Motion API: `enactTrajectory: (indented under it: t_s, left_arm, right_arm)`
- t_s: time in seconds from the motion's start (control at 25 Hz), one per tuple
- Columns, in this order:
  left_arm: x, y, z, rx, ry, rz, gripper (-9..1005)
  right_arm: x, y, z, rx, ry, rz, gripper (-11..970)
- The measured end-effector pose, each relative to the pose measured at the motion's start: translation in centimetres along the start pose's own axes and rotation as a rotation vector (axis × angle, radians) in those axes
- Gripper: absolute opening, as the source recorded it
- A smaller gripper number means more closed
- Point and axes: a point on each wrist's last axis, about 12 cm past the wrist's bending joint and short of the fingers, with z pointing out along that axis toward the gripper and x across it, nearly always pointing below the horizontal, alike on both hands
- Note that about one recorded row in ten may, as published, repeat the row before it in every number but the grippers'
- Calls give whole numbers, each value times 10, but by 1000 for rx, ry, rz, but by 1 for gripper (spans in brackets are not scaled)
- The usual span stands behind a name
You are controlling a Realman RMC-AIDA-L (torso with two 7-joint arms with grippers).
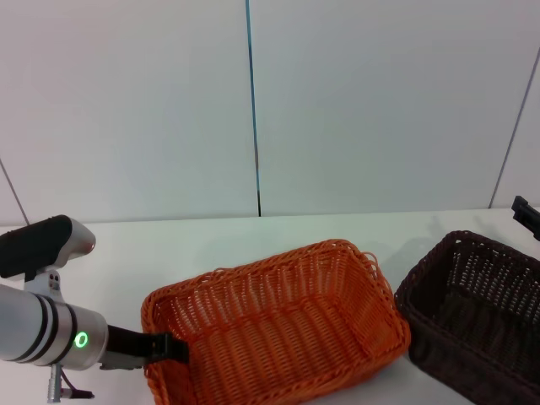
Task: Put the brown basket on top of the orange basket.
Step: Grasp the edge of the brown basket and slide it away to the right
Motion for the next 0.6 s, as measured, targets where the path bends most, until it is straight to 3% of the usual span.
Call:
enactTrajectory:
  t_s: [0.16,0.6]
  left_arm:
    - [-1,0,-1,0,0,5,581]
    - [-2,1,-2,-2,-10,23,833]
  right_arm:
    - [0,1,-1,-2,1,-1,758]
    - [3,3,0,-4,6,-6,758]
